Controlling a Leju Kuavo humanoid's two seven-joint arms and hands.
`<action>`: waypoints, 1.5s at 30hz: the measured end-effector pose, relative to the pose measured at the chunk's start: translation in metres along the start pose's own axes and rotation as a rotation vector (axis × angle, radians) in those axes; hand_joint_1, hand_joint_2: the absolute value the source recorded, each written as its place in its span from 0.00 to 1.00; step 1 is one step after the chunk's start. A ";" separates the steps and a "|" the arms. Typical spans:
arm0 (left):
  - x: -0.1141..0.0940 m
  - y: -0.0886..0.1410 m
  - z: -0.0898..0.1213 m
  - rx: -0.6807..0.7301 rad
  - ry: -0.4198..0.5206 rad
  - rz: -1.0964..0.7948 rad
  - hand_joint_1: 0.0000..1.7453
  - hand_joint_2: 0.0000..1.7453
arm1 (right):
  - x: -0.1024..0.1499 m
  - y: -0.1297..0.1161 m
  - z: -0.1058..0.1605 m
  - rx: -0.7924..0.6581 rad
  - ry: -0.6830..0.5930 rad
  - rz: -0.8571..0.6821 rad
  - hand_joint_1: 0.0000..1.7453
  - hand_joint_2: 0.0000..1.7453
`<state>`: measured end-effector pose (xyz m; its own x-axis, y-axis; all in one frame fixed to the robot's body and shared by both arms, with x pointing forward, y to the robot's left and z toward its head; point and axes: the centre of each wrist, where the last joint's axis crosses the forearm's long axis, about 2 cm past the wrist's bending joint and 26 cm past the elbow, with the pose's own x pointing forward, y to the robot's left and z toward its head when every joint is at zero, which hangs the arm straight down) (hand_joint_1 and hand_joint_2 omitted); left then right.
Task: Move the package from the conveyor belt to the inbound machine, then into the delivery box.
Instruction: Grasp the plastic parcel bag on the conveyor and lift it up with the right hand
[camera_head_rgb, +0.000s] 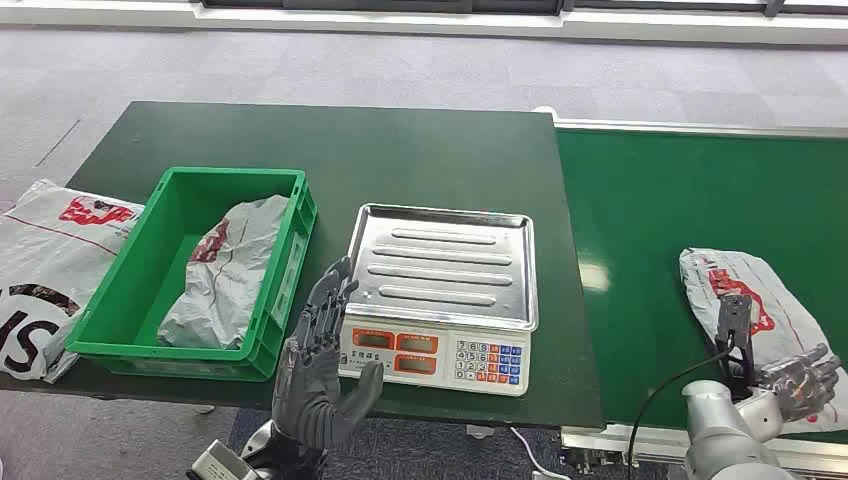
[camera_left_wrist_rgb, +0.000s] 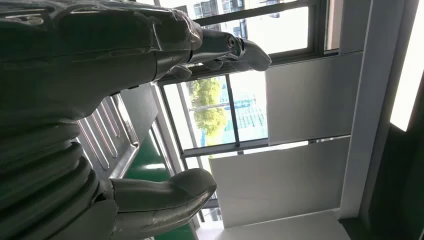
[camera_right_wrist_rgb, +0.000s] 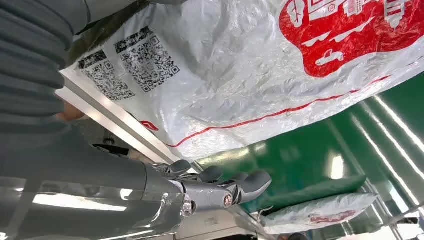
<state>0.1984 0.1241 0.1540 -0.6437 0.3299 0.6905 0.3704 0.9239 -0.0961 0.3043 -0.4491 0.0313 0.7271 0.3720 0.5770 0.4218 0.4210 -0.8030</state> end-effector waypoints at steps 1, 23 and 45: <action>0.000 0.000 0.000 0.000 0.000 0.000 0.00 1.00 | 0.000 0.000 0.000 0.004 0.000 0.001 0.00 1.00; 0.000 -0.001 0.002 -0.007 0.002 -0.004 0.00 1.00 | 0.005 0.015 0.010 0.272 -0.016 0.075 0.00 1.00; -0.002 -0.002 0.003 -0.019 0.011 0.016 0.00 1.00 | 0.015 0.025 0.018 0.520 -0.090 0.200 0.50 1.00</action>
<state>0.1968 0.1221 0.1512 -0.6306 0.3421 0.6967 0.3933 0.9147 -0.0931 0.3161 -0.4183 0.0226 0.7065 0.5460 0.4503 -0.0585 0.6791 -0.7317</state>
